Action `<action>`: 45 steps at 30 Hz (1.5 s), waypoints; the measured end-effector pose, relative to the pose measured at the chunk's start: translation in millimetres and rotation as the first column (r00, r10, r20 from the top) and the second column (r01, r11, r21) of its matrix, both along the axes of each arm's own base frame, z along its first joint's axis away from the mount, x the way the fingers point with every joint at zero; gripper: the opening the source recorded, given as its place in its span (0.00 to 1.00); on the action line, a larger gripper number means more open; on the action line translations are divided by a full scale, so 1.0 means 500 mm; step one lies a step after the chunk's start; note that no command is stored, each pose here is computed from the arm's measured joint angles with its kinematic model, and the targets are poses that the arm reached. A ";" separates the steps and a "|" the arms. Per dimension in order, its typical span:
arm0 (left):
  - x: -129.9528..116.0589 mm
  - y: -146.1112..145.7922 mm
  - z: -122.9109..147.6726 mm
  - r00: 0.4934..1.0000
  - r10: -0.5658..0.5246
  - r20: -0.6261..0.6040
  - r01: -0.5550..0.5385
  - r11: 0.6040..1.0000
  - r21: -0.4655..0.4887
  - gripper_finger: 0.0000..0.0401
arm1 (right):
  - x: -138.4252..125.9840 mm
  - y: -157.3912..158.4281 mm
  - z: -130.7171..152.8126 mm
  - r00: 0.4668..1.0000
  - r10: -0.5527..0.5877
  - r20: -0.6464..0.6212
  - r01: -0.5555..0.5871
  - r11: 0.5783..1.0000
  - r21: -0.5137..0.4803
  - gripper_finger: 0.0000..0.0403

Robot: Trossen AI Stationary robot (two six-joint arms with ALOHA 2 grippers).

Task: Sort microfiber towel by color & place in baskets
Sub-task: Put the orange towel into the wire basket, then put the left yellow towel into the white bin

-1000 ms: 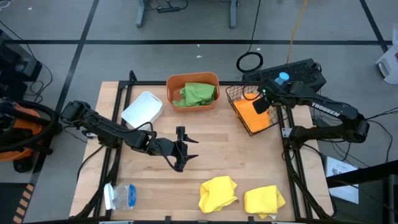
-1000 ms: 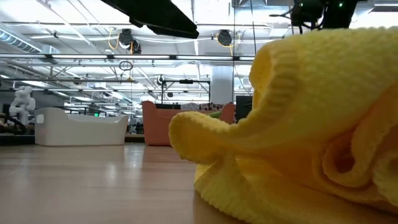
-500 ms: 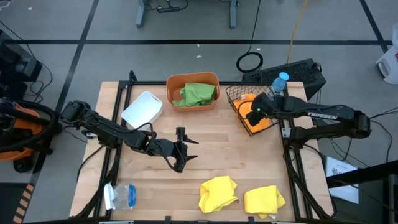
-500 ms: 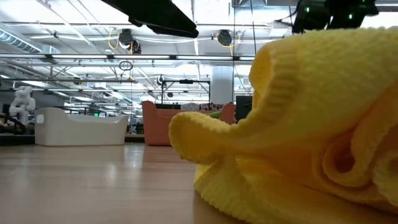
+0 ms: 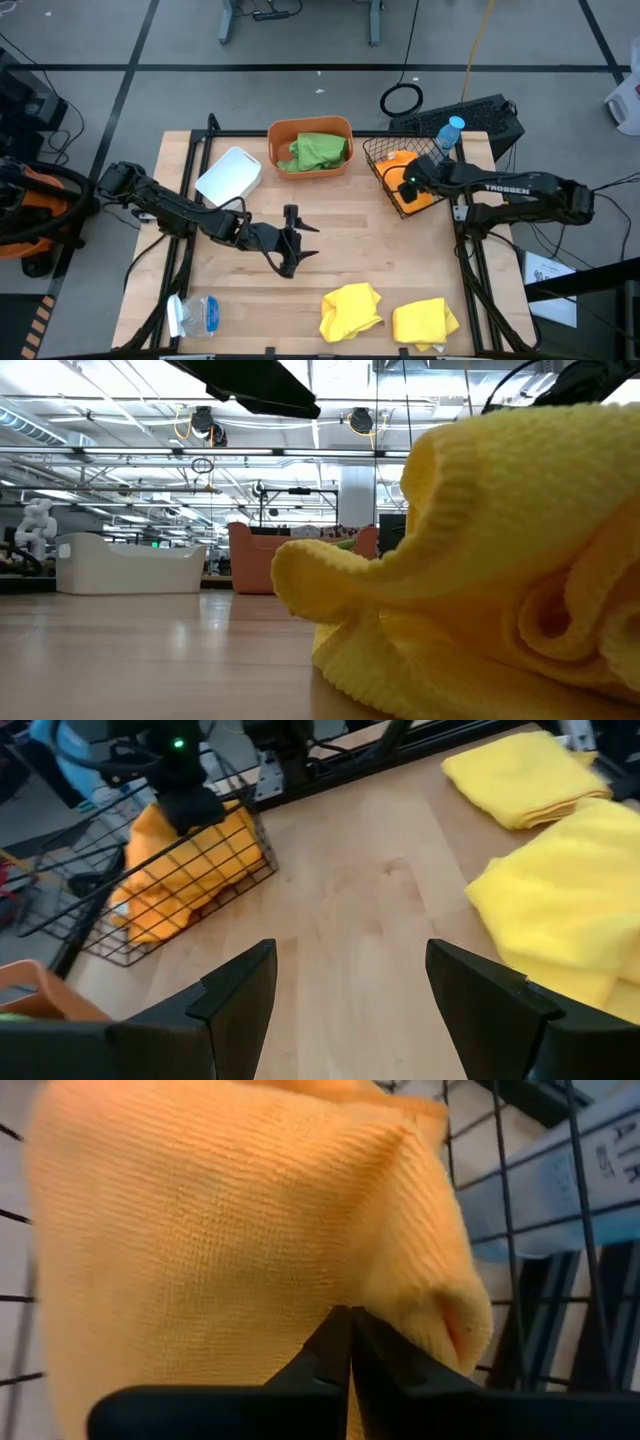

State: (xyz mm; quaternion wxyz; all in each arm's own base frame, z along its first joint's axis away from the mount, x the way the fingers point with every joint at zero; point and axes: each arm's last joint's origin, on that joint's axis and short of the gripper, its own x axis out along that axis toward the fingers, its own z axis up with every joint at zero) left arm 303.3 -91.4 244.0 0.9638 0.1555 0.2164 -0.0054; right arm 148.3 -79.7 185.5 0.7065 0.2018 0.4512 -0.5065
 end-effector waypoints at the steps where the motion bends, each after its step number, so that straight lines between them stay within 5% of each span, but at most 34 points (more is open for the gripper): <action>1: 0.000 -0.001 0.000 1.000 -0.011 -0.002 0.011 1.000 -0.005 0.66 | -0.003 -0.001 -0.003 1.000 -0.005 -0.006 0.005 1.000 0.002 0.01; 15: 0.000 -0.002 -0.001 0.999 -0.039 -0.007 0.039 0.999 -0.019 0.66 | 0.014 -0.011 0.035 0.998 0.030 0.047 -0.029 0.999 -0.024 0.02; 22: 0.000 -0.002 -0.001 0.999 -0.039 -0.010 0.039 0.999 -0.019 0.66 | 0.027 0.004 0.100 0.996 0.078 0.054 -0.078 0.997 -0.003 0.02; 27: 0.000 -0.003 -0.001 0.999 -0.040 -0.009 0.040 0.999 -0.020 0.66 | 0.043 0.041 0.179 0.968 0.178 0.178 -0.162 0.982 -0.098 0.02; 35: 0.000 -0.022 0.013 0.995 -0.068 0.070 0.073 0.995 -0.072 0.66 | 0.063 0.134 0.268 0.809 0.433 0.398 -0.360 0.899 -0.249 0.02; 45: -0.033 -0.115 0.019 0.972 -0.206 0.113 0.218 0.969 -0.113 0.66 | 0.120 0.286 0.215 0.588 0.661 0.467 -0.565 0.748 -0.348 0.02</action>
